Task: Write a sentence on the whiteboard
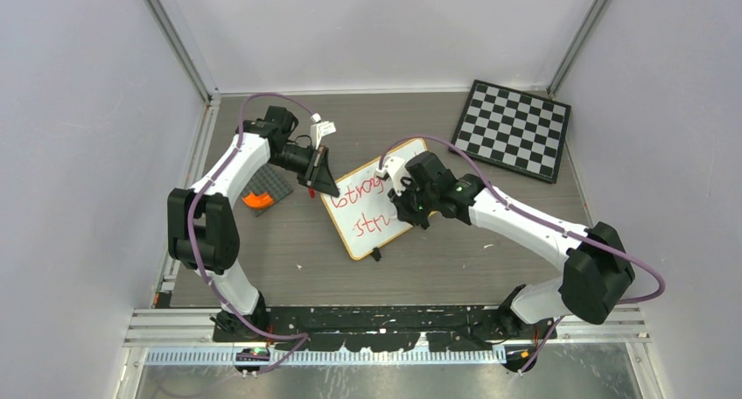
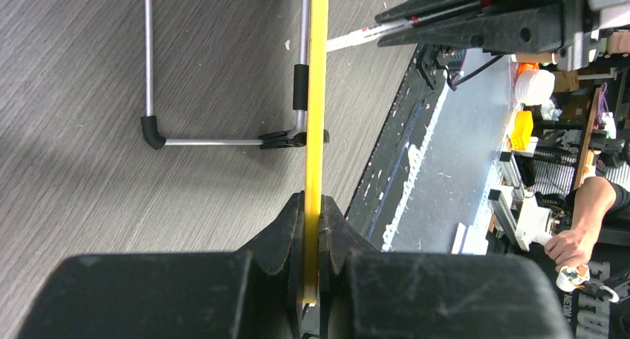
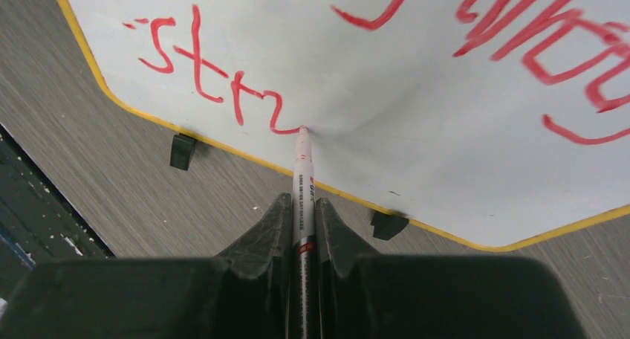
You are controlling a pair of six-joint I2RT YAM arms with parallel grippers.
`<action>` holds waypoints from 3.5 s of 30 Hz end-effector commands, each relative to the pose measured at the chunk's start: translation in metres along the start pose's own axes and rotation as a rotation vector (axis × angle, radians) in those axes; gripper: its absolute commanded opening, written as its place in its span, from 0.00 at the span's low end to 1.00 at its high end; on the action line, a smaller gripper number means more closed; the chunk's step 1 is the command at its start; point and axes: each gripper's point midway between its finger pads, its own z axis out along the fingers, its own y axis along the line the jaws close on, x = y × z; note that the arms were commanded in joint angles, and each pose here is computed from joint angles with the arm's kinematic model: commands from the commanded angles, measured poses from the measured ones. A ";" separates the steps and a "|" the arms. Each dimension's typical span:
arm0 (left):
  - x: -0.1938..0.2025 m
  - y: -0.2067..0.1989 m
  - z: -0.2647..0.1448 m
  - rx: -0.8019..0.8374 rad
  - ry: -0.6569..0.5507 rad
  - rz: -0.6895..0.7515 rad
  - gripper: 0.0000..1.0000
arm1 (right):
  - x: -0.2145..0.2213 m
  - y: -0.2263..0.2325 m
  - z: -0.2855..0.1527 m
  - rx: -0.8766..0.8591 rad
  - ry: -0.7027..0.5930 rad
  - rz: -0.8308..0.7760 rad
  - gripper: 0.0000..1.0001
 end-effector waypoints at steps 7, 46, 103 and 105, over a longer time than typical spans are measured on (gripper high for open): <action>0.002 0.008 -0.002 -0.059 0.023 -0.013 0.00 | -0.049 -0.016 -0.019 0.053 -0.133 -0.020 0.00; 0.004 0.008 -0.002 -0.059 0.035 -0.003 0.00 | -0.030 -0.002 -0.046 -0.090 -0.083 0.044 0.00; 0.003 0.010 -0.002 -0.062 0.032 0.000 0.00 | -0.039 -0.035 -0.018 0.085 -0.091 0.017 0.00; 0.003 0.009 -0.002 -0.063 0.033 0.001 0.00 | -0.043 -0.037 -0.019 0.089 -0.098 0.017 0.00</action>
